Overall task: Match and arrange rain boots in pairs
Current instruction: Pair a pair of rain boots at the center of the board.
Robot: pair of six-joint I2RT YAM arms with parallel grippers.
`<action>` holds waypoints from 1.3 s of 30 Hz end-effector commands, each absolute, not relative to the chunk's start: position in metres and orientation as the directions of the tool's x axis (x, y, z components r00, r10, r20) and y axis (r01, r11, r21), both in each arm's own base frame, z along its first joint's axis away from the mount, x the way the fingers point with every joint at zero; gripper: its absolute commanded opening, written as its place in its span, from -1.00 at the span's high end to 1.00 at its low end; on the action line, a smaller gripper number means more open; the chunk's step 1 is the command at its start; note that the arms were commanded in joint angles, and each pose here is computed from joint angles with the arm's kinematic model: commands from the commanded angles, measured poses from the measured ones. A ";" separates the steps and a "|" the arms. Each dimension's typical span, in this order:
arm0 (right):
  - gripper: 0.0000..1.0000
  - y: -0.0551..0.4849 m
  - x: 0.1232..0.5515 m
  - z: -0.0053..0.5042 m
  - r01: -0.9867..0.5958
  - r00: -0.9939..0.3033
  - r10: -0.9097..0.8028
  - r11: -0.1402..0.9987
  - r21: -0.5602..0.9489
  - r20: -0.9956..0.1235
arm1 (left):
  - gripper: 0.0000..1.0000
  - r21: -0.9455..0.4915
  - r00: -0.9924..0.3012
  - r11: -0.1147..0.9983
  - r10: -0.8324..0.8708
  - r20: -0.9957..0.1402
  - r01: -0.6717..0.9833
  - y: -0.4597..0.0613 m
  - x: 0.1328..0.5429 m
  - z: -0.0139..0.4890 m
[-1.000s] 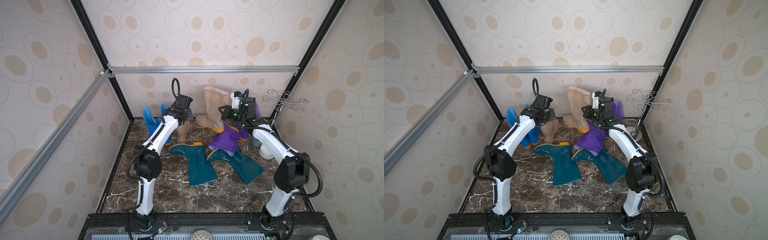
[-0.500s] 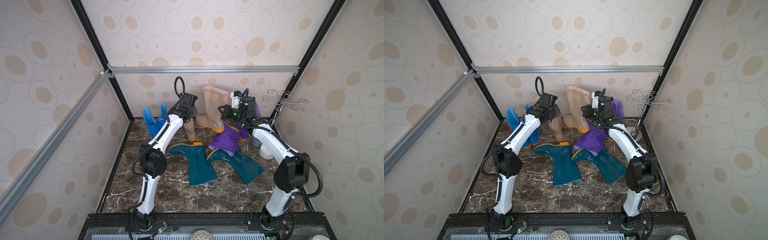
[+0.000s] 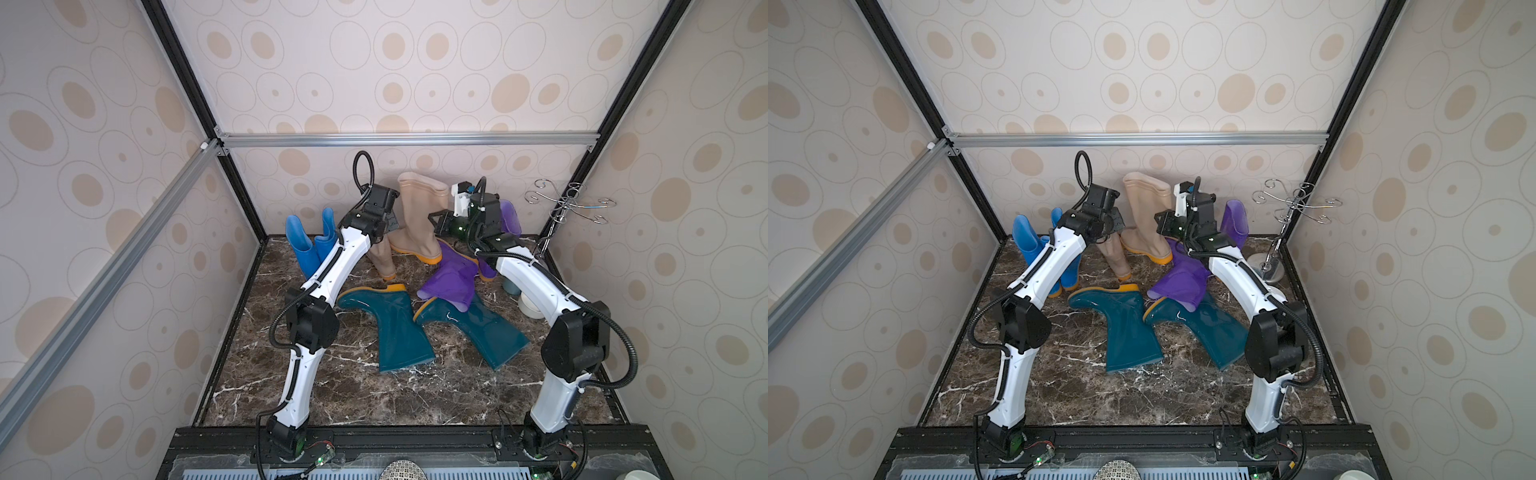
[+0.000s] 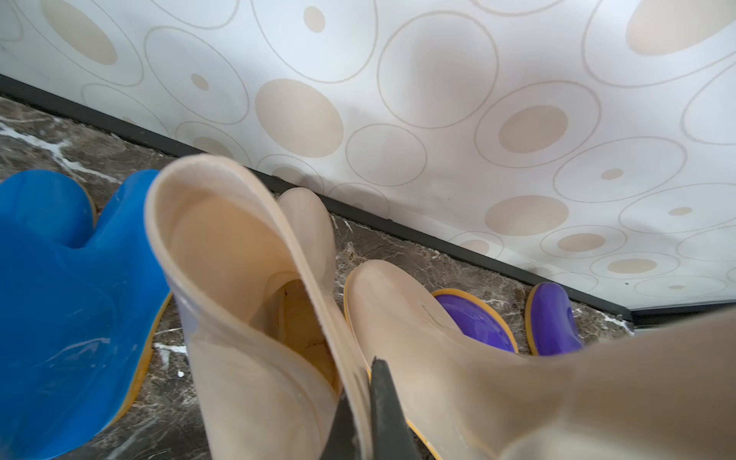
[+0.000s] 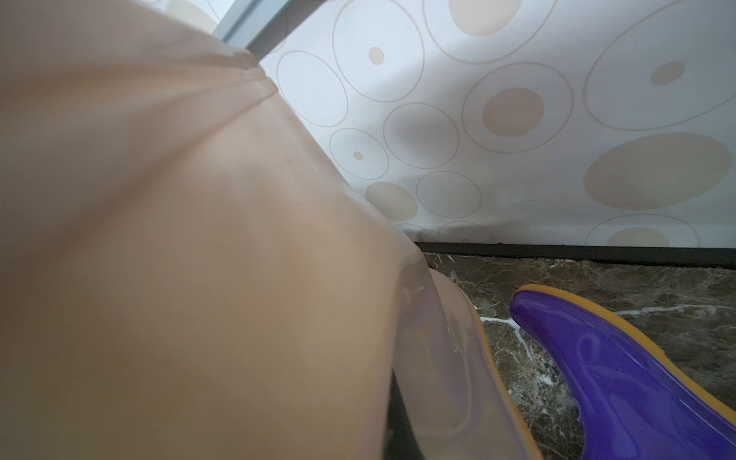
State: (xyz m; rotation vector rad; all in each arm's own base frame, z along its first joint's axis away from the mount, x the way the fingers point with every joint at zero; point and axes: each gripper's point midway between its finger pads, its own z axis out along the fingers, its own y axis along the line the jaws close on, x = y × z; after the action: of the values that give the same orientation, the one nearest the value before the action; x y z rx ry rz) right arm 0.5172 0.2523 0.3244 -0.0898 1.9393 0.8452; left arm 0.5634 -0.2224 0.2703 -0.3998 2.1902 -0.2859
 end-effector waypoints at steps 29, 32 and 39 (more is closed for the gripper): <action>1.00 0.330 0.540 0.285 -0.641 -0.279 0.304 0.647 0.412 -0.911 | 1.00 -0.240 -0.630 0.970 -0.205 -0.749 -0.030 -0.214 0.555 0.292; 1.00 0.331 0.537 0.272 -0.619 -0.303 0.317 0.652 0.439 -0.899 | 1.00 -0.251 -0.629 0.968 -0.205 -0.750 -0.015 -0.217 0.557 0.292; 1.00 0.341 0.528 0.242 -0.581 -0.308 0.329 0.678 0.450 -0.893 | 1.00 -0.236 -0.638 0.972 -0.188 -0.747 -0.009 -0.217 0.555 0.290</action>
State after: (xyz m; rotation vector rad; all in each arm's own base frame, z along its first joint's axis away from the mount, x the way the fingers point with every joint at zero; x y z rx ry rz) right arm 0.5403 0.3233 0.2093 -0.1947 1.7733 0.8486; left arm 0.5485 -0.2152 0.2615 -0.1662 2.3299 -0.2395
